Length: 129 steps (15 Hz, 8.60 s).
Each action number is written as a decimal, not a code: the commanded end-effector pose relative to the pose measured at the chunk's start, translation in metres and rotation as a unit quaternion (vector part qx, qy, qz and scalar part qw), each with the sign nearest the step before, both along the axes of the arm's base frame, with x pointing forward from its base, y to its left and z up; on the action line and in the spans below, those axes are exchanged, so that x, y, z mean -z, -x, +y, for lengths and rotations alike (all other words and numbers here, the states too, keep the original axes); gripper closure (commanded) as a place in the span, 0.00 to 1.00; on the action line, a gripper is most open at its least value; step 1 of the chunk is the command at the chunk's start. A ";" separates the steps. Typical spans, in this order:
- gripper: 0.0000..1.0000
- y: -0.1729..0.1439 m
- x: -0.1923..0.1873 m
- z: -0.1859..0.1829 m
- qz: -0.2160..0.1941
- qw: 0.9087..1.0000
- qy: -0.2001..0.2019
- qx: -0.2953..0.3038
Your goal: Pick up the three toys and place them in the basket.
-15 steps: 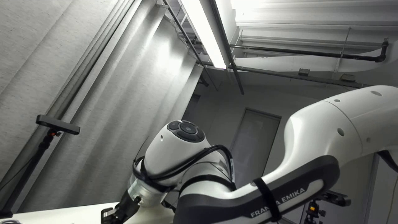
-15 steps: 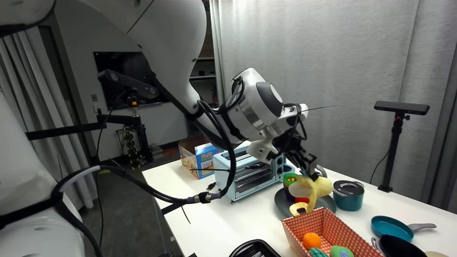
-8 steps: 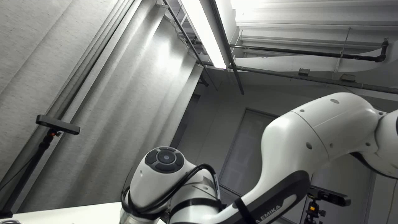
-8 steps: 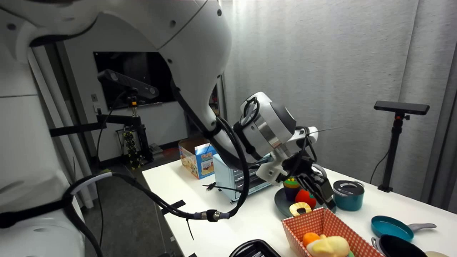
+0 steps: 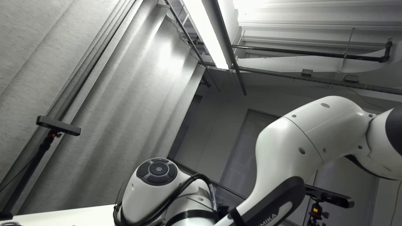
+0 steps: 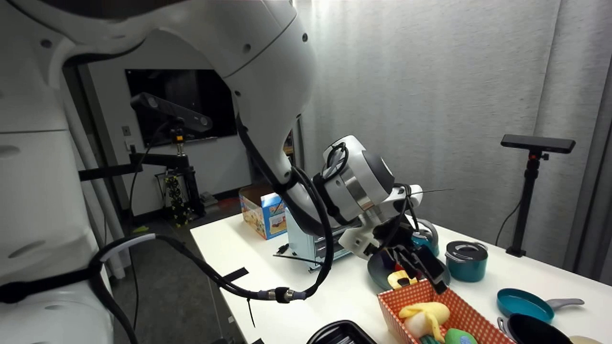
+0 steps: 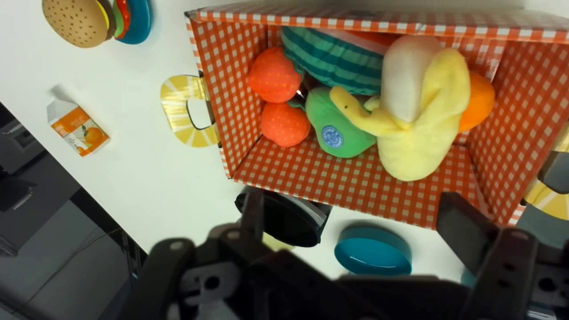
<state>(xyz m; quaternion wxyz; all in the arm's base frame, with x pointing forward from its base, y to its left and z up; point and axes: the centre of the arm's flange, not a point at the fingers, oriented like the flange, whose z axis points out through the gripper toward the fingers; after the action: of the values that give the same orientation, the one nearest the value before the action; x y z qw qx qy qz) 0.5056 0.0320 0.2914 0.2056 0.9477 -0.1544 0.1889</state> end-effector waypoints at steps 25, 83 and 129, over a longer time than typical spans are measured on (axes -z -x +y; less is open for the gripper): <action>0.00 0.076 0.133 -0.011 0.103 0.964 -0.159 0.187; 0.00 0.004 0.015 -0.012 0.026 0.998 0.018 0.055; 0.94 0.045 0.022 0.045 0.105 0.992 -0.062 -0.031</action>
<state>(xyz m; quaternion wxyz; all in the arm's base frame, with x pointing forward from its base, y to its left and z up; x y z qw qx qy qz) 0.4480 0.0635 0.2159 0.1184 0.9792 -0.1536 0.0599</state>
